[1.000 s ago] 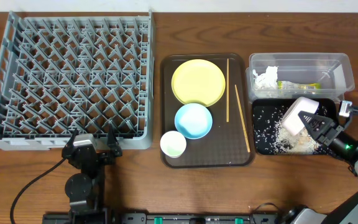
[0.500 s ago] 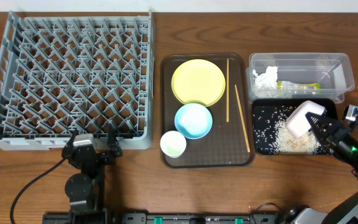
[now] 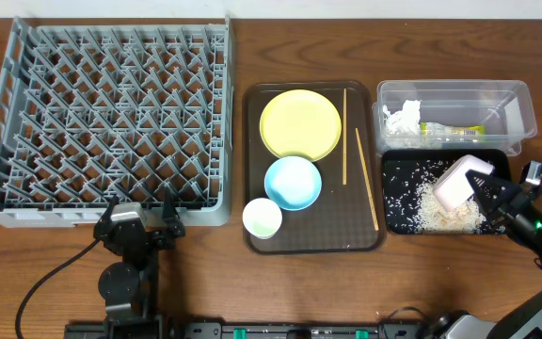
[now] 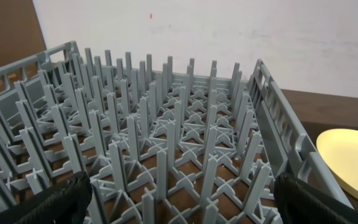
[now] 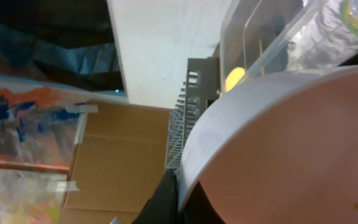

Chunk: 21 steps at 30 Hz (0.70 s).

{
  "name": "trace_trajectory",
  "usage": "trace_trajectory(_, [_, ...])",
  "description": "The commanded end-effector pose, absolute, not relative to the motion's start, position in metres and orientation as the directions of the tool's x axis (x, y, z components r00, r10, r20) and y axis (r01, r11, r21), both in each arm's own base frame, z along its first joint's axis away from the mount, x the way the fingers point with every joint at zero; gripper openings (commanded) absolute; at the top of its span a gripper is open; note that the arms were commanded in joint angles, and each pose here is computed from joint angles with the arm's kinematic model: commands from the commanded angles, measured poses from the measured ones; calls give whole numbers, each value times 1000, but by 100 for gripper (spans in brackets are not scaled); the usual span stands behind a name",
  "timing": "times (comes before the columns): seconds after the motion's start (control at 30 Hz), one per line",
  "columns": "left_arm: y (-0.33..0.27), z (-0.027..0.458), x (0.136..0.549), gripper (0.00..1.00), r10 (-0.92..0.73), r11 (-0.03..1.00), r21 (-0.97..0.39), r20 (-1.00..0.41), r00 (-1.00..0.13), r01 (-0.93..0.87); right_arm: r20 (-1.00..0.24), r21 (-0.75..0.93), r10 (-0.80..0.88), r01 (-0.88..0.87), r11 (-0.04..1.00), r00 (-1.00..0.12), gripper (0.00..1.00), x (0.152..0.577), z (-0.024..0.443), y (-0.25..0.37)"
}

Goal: Sort waste into correct bins and load items into the dishwasher
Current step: 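Carry the pink bowl over the black tray and tip out the rice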

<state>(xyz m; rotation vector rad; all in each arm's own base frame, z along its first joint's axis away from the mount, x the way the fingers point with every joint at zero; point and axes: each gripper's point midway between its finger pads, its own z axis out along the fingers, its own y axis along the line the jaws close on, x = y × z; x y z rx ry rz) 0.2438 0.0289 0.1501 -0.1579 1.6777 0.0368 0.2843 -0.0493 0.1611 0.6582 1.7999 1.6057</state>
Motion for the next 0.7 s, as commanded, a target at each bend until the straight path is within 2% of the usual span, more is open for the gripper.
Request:
trace_trajectory(0.0, [29,134,243,94,-83,990,-64,-984,-155,-126,-136,990,724,-60,130,-676,1,283,162,-49])
trace_trajectory(0.03, [29,134,243,94,-83,990,-64,-984,-155,-126,-94,992,736,-3,124,-670,1,285,156,-51])
trace_trajectory(0.17, [29,134,243,94,-83,990,-64,-984,-155,-126,-144,989,720,-78,125,-679,1,285,166,-49])
trace_trajectory(0.37, [29,134,243,94,-83,990,-64,-984,-155,-126,-12,986,763,117,115,-647,1,289,143,-57])
trace_trajectory(0.43, [29,134,243,94,-83,990,-64,-984,-155,-126,-33,990,755,85,116,-655,1,289,147,-56])
trace_trajectory(0.53, [29,134,243,94,-83,990,-64,-984,-155,-126,-177,984,714,-114,135,-678,1,286,170,-51])
trace_trajectory(0.6, [29,134,243,94,-83,990,-64,-984,-155,-126,-178,984,714,-112,139,-677,1,287,170,-52])
trace_trajectory(0.67, [29,134,243,94,-83,990,-64,-984,-156,-126,-121,990,733,-29,137,-669,1,289,160,-55])
